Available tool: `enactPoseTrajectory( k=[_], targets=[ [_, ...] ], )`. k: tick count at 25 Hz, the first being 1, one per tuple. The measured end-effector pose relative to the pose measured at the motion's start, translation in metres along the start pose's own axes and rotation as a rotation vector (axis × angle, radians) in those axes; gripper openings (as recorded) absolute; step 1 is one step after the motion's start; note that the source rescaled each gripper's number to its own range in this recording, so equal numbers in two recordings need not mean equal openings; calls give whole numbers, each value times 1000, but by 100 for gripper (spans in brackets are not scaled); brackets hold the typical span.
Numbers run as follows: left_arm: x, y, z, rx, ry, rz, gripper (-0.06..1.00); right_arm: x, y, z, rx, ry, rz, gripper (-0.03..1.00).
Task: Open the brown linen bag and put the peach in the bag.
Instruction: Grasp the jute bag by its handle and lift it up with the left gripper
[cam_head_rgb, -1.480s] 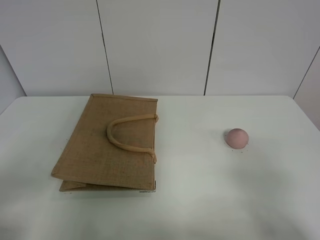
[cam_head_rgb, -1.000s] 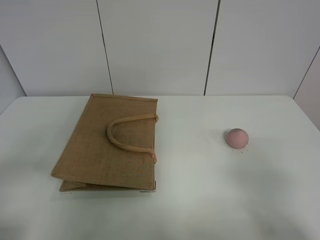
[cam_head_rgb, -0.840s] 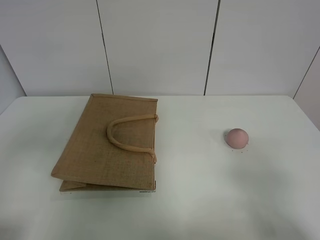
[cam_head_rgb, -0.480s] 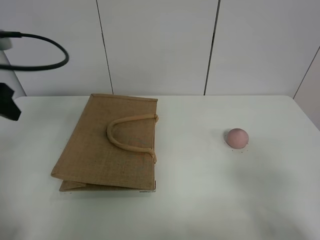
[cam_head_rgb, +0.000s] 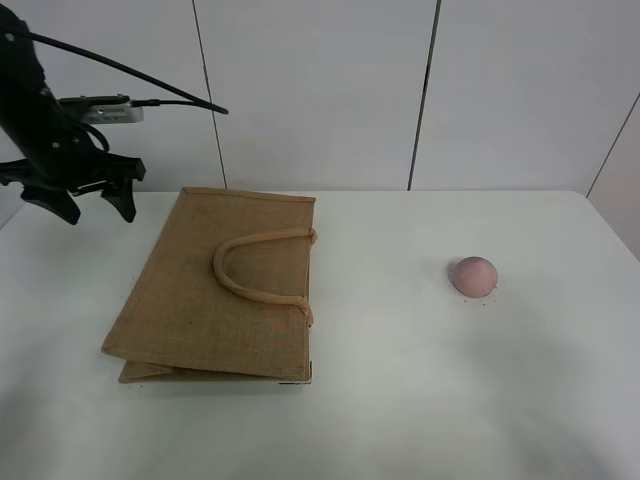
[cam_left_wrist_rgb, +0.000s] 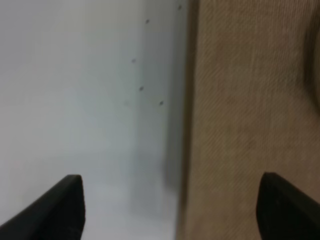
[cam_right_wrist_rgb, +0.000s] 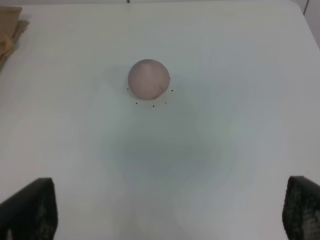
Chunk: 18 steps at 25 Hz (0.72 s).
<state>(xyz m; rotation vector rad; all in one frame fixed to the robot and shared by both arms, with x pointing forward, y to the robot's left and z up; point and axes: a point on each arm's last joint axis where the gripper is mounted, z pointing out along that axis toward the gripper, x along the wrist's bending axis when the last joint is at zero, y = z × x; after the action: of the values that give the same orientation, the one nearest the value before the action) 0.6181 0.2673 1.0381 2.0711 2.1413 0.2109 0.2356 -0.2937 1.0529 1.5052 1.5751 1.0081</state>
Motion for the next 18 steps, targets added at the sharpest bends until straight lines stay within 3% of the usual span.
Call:
enactPoseTrajectory(
  k=[7, 11, 18],
  targets=[
    [-78, 14, 24, 18, -45, 64, 100, 0, 0, 0, 0, 0, 0, 100],
    [-111, 17, 43, 39, -91, 81, 100, 0, 0, 0, 0, 0, 0, 100],
    [-116, 25, 82, 80, -47, 87, 100, 0, 0, 0, 0, 0, 0, 100]
  ],
)
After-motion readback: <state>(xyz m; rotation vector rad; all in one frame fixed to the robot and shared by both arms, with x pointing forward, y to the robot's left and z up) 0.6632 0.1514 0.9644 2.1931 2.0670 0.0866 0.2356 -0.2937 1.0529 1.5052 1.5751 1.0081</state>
